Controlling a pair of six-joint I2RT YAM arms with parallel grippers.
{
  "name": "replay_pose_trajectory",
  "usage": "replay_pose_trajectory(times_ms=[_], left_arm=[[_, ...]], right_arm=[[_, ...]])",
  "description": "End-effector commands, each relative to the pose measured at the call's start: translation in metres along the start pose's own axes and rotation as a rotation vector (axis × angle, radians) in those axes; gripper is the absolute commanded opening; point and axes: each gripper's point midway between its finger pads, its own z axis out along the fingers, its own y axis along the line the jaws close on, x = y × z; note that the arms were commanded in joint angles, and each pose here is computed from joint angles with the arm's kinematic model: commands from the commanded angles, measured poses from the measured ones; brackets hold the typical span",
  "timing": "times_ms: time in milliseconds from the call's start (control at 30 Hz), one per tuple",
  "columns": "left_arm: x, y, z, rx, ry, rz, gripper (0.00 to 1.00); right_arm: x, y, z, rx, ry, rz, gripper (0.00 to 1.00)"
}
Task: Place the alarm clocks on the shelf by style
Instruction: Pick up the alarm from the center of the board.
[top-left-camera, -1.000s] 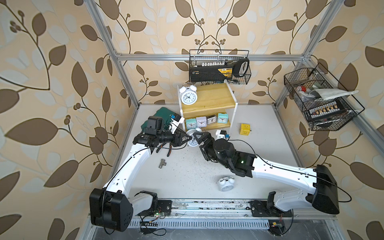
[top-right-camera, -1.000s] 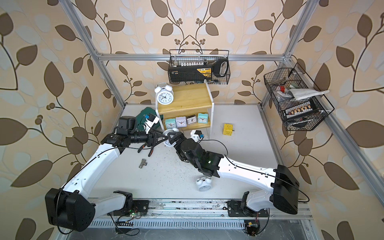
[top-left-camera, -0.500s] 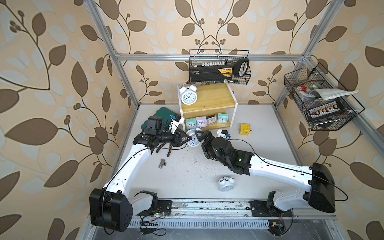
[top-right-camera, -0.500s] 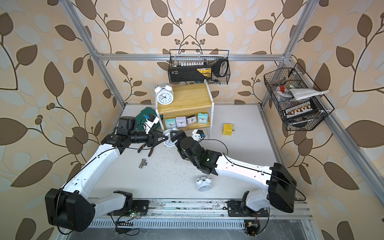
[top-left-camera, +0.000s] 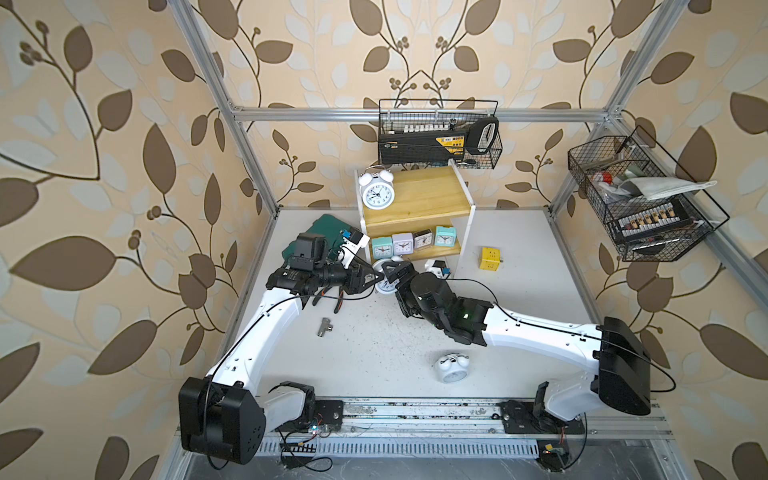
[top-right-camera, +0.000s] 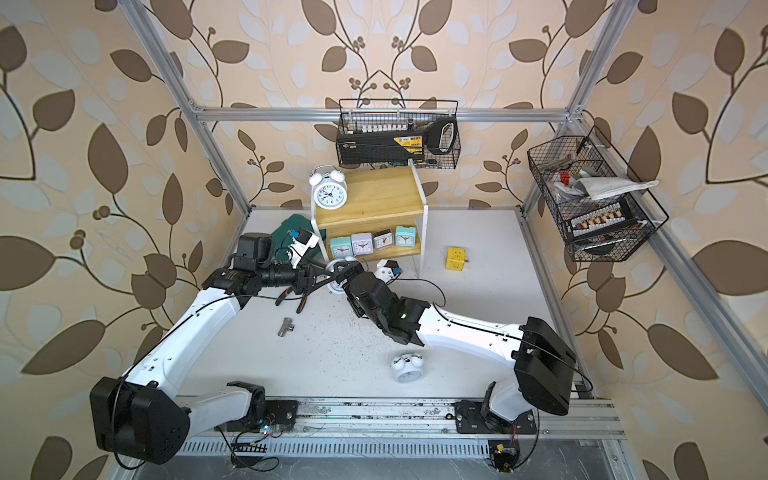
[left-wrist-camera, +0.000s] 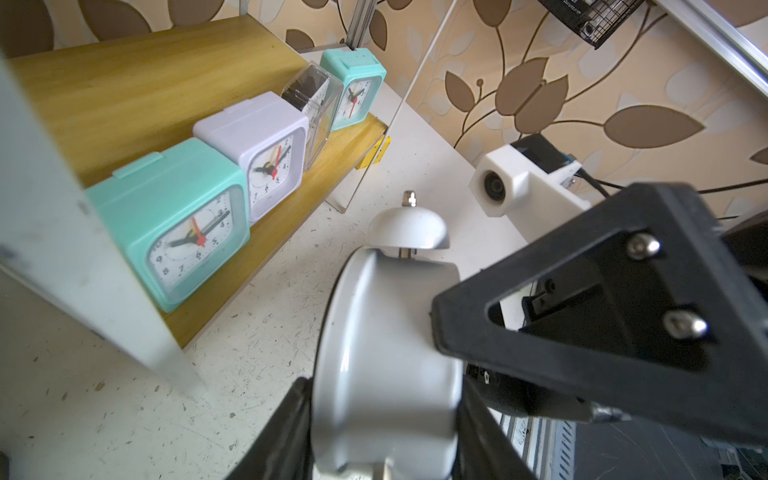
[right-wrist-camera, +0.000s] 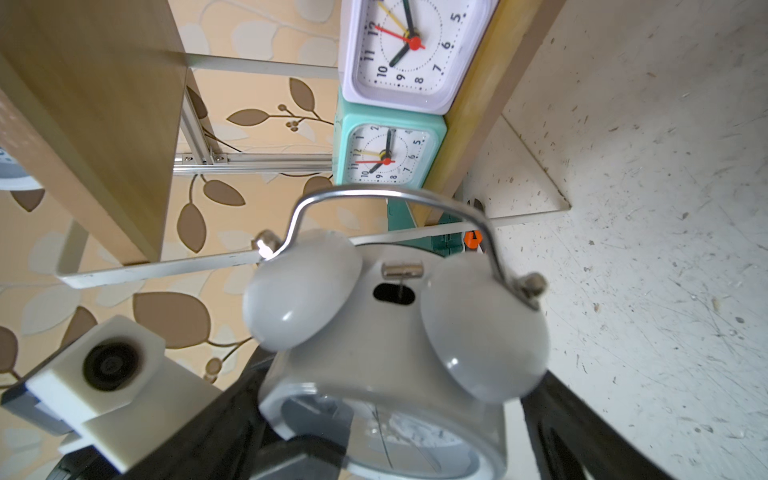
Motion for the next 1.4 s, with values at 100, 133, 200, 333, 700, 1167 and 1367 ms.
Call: replay_pose_trajectory(times_ms=[100, 133, 200, 333, 700, 1167, 1367], left_arm=[[-0.017, -0.016, -0.008, 0.028, -0.061, 0.081, 0.06], [-0.016, -0.016, -0.008, 0.026, -0.060, 0.078, 0.06], [-0.016, -0.016, -0.008, 0.025, -0.060, 0.079, 0.06], [-0.016, -0.015, -0.008, 0.020, -0.059, 0.076, 0.06], [-0.016, -0.016, -0.008, 0.023, -0.053, 0.072, 0.31], [-0.004, -0.039, -0.013, 0.144, -0.006, 0.103, 0.99], [0.000, -0.050, -0.018, 0.185, 0.019, 0.125, 0.99]], right_arm=[[0.000, 0.006, 0.006, -0.006, -0.028, 0.015, 0.93], [0.000, 0.005, 0.007, -0.004, -0.029, 0.015, 0.92], [0.001, 0.004, 0.008, -0.002, -0.027, 0.017, 0.91], [0.004, 0.005, 0.011, -0.002, -0.021, 0.019, 0.89], [-0.004, 0.010, 0.004, -0.002, -0.045, -0.068, 0.69], [-0.051, 0.023, -0.032, 0.026, -0.068, -0.562, 0.60], [-0.074, 0.040, -0.067, 0.084, -0.125, -0.947, 0.60]])
